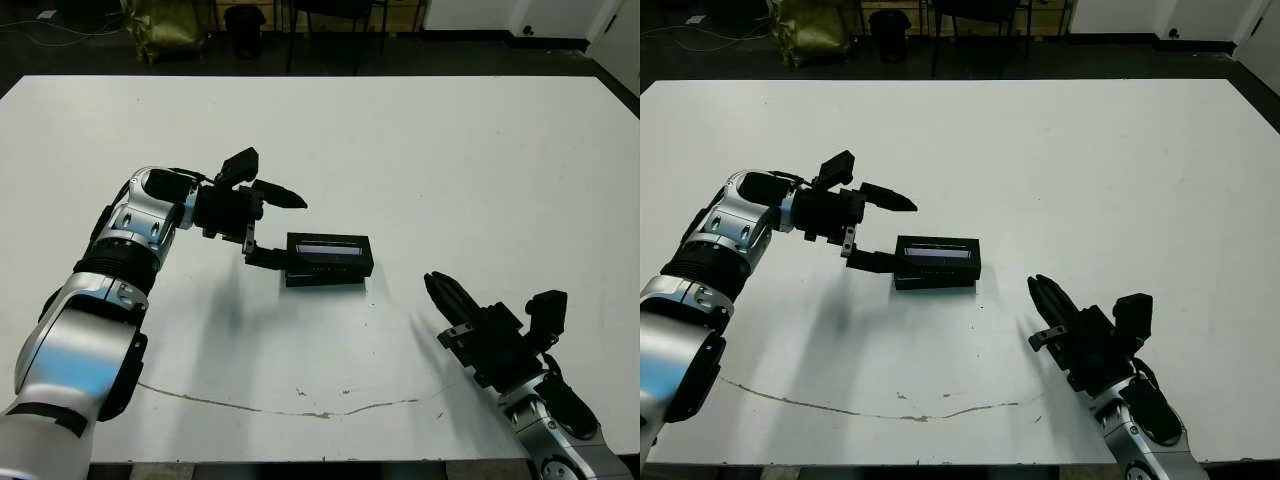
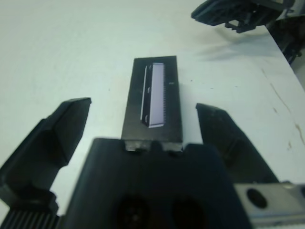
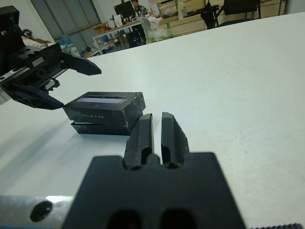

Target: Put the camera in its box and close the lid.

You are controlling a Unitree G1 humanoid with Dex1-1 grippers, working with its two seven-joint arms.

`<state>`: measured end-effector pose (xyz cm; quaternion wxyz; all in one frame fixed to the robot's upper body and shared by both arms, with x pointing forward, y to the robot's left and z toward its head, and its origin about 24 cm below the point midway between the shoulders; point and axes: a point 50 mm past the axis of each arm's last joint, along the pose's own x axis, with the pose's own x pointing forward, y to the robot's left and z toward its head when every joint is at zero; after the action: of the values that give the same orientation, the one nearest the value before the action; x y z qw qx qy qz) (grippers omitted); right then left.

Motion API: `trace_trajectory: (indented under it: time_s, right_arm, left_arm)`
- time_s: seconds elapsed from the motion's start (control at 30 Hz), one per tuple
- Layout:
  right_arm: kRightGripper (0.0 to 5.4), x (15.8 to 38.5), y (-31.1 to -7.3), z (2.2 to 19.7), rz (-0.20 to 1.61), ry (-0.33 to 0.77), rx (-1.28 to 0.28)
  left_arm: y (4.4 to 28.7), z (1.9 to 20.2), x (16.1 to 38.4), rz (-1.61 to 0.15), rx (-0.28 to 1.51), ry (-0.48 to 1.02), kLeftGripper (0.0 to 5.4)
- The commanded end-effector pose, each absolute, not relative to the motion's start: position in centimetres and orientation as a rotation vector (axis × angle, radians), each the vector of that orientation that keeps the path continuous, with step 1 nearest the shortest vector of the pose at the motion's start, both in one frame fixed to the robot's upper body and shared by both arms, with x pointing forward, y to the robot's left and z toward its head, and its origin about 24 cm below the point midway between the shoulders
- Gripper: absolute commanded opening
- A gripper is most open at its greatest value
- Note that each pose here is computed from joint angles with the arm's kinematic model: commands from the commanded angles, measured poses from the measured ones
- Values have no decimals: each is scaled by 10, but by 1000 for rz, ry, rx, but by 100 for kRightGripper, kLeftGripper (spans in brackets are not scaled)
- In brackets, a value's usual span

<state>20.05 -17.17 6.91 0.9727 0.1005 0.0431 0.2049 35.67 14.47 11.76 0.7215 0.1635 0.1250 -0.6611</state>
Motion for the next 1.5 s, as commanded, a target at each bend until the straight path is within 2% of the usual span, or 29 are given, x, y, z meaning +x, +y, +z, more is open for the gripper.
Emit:
trace_trajectory:
  time_s: [0.03, 0.43, 0.63, 1.13, 1.5]
  right_arm:
    - [0, 200, -175, 64, 399, 112, 213]
    - [0, 199, -174, 65, 407, 103, 214]
    - [0, 198, -174, 66, 392, 107, 190]
    - [0, 197, -175, 65, 400, 125, 218]
    - [0, 197, -174, 65, 386, 122, 205]
  left_arm:
    - [149, 107, 355, -1442, 334, 330, 538]
    - [151, 99, 353, -1444, 214, 450, 538]
    - [151, 97, 352, -1461, 219, 478, 538]
    - [148, 95, 352, -1478, 292, 434, 538]
    - [145, 91, 351, -1471, 259, 398, 538]
